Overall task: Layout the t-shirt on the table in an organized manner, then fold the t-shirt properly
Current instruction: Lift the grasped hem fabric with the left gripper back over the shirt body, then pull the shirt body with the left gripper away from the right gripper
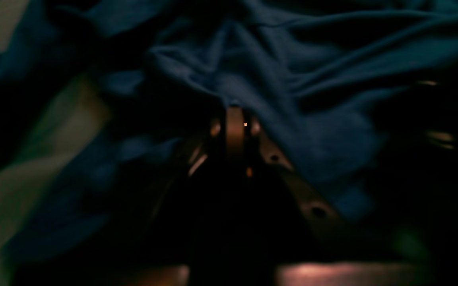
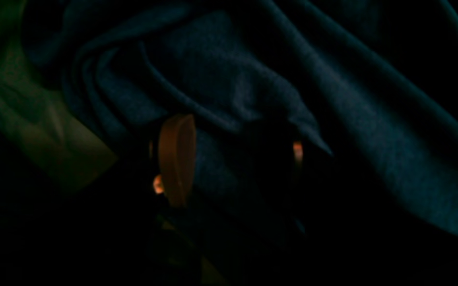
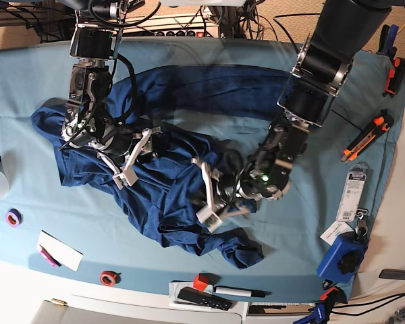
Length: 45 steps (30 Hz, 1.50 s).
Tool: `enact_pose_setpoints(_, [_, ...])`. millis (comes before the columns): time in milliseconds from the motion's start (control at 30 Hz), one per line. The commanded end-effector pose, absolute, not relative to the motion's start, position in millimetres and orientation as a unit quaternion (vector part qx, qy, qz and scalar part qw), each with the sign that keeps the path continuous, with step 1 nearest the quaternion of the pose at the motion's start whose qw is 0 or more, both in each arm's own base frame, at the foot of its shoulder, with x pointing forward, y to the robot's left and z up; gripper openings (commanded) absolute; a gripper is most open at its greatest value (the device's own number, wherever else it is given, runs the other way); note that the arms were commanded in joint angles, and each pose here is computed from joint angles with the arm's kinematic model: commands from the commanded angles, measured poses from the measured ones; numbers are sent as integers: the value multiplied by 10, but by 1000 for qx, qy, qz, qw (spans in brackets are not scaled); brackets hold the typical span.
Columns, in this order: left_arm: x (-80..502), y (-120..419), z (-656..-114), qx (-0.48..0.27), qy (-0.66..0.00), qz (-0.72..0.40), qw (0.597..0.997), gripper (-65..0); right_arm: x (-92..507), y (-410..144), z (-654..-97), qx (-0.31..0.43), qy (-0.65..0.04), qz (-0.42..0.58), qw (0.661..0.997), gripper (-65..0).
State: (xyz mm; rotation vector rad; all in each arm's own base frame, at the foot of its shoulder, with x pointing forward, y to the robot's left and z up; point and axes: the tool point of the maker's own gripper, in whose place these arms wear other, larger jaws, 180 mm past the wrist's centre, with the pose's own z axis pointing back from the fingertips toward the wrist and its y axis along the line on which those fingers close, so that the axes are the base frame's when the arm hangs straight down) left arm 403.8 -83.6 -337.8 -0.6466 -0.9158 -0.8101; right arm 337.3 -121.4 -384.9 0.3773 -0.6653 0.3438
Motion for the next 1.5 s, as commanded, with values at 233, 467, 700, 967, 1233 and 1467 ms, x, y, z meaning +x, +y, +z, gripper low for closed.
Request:
enact_pose_setpoints(233, [3866,-895,-2845,-424,-397,-374,723,-650,3447,-1267,-3779,168,-334,170,911,-359])
enact_pose_setpoints(467, [3599,-696,-3000,-447,-297,-386,750,-650,3460,-1264,-3767,169,-339,169,910,-359])
enact_pose_setpoints(700, [3325,-383,-3075,-477,-210,-390,759,-650,3462,-1273,-3771,166,-339,170,910,-359])
enact_pose_setpoints(967, [3218,-175,-3033,-500,-181,-383,755,-650,3466,-1287,-3775,161,-339,171,911,-359])
enact_pose_setpoints(1233, [3243,200,-3117,-469,-169,-378,780,-650,3462,-1312,-3793,153,-336,173,913,-359])
enact_pose_setpoints(1467, [3573,693,-2869,-454,-241,-320,796,-650,3502,-1317,-3762,150,-349,172,909,-359])
